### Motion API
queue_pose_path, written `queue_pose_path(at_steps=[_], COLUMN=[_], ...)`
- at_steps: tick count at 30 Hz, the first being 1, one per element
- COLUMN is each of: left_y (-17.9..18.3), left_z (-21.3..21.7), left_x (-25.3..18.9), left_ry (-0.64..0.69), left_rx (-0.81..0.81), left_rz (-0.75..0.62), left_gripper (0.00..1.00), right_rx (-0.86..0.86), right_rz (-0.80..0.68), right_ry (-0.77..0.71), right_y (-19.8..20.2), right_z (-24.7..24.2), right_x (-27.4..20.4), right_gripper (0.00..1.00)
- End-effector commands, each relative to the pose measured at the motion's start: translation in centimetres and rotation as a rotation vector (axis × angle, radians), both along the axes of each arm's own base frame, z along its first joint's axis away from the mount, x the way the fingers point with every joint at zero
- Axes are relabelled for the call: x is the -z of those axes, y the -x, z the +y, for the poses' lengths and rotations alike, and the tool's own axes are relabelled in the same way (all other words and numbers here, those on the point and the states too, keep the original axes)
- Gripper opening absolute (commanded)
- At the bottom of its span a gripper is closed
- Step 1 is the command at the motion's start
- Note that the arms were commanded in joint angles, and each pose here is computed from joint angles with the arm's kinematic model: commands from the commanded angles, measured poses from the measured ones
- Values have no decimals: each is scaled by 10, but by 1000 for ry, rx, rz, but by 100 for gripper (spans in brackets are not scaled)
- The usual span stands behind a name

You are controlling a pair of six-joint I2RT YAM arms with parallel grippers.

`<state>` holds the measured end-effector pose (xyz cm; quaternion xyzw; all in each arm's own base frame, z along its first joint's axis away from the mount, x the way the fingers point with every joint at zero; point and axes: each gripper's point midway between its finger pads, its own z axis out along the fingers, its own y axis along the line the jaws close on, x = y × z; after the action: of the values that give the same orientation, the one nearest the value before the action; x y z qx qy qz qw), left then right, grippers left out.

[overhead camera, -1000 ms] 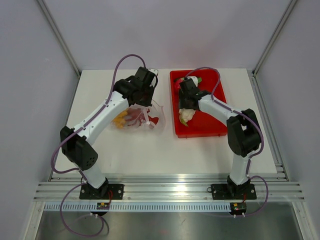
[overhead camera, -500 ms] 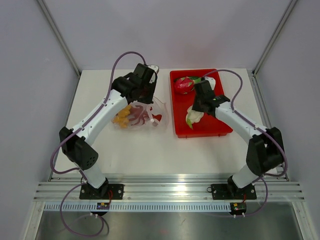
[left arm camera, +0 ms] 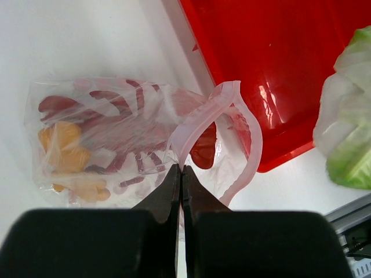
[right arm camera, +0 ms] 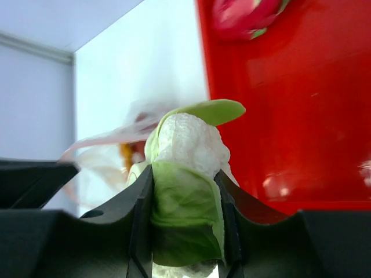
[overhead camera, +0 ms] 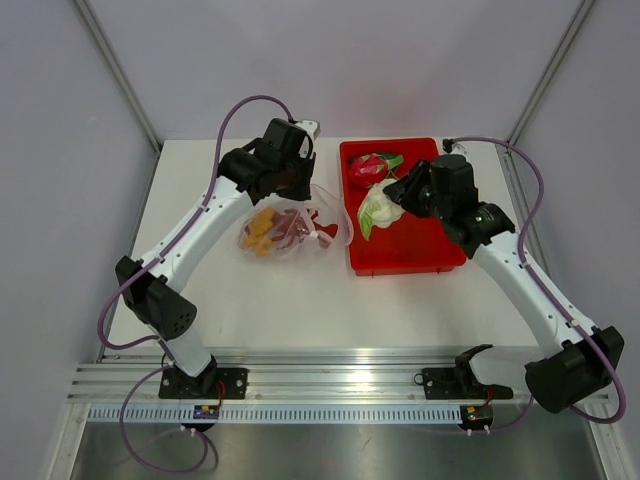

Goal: Place the food in the zip-top bag and seal the zipper
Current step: Pick up the fake vegetable from the bin, then place the fake vegetable in the zipper food storage bag.

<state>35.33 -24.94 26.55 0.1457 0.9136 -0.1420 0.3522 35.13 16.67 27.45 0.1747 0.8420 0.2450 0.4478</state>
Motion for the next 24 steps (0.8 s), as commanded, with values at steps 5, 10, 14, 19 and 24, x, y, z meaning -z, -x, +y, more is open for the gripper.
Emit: queue_pose_path(at_steps=[5,10,14,19,24], left_y=[-5,-2,-2,0,4], left_z=[-10,-16,-18,-17,-14], left_x=[-22,-20,-17,-16,-20], left_ry=[86,107,109,108,110], left_rx=[15,37,45,51,59], left_rz=[-58,-43,-37,-37,-44], left_gripper=[0,0,0,0,0], right_rx=[-182,-232,-240,-235,-233], right_rz=[41,135,189,264,308], right_ry=[-464,-573,-636,-732,-821], right_y=[15,17,13,8,-6], right_z=[68,89,98,110,123], right_x=[-22,-15,-9,5,19], right_gripper=[2,1,0,0,0])
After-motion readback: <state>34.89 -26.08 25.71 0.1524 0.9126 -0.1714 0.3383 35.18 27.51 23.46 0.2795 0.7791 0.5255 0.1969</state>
